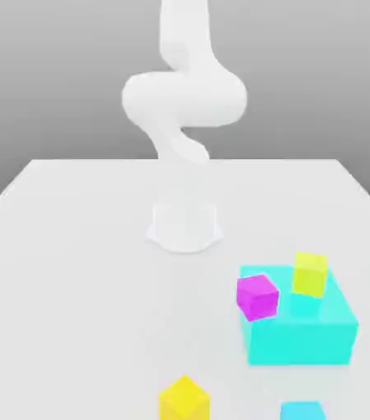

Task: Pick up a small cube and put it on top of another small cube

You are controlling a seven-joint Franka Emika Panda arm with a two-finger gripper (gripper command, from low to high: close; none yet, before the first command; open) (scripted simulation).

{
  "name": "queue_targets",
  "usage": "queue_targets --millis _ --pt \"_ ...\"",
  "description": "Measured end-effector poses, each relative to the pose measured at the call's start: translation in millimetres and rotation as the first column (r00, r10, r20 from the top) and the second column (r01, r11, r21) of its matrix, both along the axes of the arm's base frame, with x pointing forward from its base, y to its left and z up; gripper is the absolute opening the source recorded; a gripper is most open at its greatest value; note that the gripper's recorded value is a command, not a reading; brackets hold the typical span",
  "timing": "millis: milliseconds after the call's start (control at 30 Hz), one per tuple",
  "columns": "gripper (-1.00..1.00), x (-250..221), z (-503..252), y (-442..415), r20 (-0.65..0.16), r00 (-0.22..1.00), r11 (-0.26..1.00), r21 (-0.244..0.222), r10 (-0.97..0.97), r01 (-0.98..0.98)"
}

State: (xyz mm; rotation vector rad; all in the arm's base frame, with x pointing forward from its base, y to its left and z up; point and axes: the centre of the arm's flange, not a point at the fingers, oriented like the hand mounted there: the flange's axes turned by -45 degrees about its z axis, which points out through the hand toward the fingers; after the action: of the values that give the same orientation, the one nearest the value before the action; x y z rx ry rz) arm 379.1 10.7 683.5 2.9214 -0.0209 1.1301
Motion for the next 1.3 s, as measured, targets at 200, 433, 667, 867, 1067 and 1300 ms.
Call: queue_targets --millis 200,433,667,867,1067,1300 --pt "0.00 70.6 -78.3 26.7 -0.150 0.989 1.000 -0.029 -0.006 0.002" --pt "0.00 128.7 -184.6 58.4 -0.312 0.950 0.999 -0.046 0.000 -0.015" --pt "0.00 158.3 -302.5 95.1 -0.465 0.885 0.998 -0.042 0.023 -0.048" --pt "0.00 161.0 -406.8 121.8 -0.586 0.809 0.998 -0.018 0.042 -0.065" --pt "0.00 149.5 -505.8 145.2 -0.669 0.741 0.997 0.013 0.064 -0.075" --pt "-1.00 148.1 -546.9 146.1 -0.672 0.738 0.997 0.014 0.066 -0.076"
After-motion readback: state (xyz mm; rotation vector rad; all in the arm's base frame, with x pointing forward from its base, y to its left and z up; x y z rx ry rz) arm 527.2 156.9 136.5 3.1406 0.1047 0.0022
